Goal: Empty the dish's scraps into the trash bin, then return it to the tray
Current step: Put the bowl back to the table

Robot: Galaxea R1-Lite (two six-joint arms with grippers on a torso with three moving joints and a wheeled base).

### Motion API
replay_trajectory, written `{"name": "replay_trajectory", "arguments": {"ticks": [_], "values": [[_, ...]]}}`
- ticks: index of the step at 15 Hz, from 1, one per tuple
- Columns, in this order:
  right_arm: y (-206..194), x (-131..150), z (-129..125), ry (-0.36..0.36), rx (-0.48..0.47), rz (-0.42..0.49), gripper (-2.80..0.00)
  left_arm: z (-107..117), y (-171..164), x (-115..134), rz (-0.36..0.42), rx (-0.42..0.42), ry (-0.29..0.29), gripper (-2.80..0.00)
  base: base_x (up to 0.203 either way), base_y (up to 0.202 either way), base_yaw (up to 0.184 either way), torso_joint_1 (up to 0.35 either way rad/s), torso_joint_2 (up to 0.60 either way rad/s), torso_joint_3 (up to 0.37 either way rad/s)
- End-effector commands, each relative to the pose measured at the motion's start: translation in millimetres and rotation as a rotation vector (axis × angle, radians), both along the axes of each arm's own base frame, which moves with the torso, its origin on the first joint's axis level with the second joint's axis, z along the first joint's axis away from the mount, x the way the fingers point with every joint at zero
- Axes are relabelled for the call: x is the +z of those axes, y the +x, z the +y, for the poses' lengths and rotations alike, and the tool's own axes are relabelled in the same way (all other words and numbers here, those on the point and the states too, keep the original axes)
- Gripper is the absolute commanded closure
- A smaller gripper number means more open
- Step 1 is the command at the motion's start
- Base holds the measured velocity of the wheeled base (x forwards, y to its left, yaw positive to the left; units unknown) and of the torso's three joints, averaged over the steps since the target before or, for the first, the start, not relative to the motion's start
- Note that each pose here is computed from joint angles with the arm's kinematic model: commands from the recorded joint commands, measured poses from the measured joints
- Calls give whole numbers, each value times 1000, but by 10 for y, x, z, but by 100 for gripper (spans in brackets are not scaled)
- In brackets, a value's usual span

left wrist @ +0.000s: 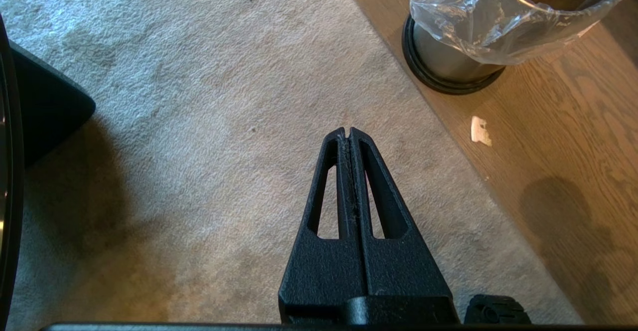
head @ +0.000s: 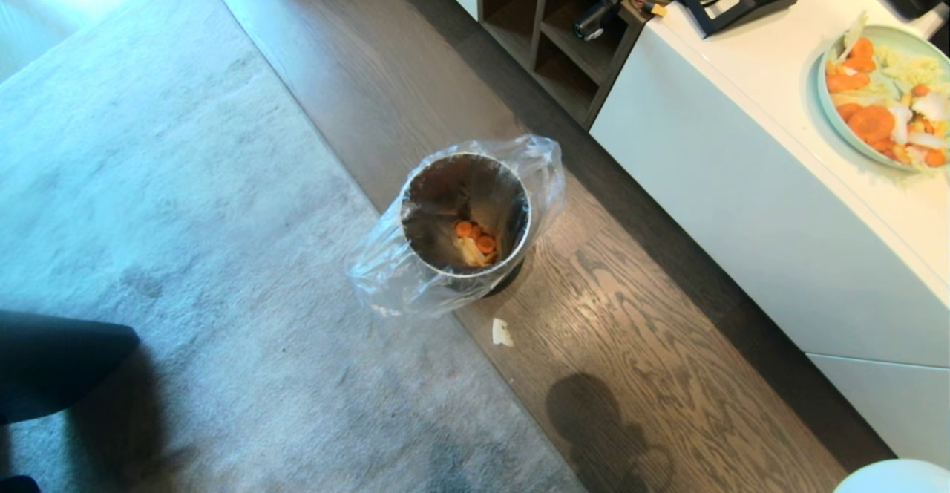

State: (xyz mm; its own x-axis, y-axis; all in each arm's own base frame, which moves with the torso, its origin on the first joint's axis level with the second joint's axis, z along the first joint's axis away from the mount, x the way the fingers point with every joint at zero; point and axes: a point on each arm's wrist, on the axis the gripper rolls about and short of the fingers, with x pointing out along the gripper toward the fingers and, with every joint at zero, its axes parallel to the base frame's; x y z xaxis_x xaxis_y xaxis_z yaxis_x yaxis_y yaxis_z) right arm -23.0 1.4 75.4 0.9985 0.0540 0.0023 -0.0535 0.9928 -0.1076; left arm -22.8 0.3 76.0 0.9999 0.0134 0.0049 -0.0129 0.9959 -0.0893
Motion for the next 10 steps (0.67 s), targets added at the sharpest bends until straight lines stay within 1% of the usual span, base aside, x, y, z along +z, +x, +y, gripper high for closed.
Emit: {"name": "replay_trajectory", "arguments": {"ticks": [1, 10], "values": [[2, 1, 0, -1, 1, 3, 0, 0, 0, 1, -1, 0, -1, 0, 0, 0, 0, 0, 0, 0], [3, 1, 0, -1, 1, 3, 0, 0, 0, 1, -1, 0, -1, 0, 0, 0, 0, 0, 0, 0]]}}
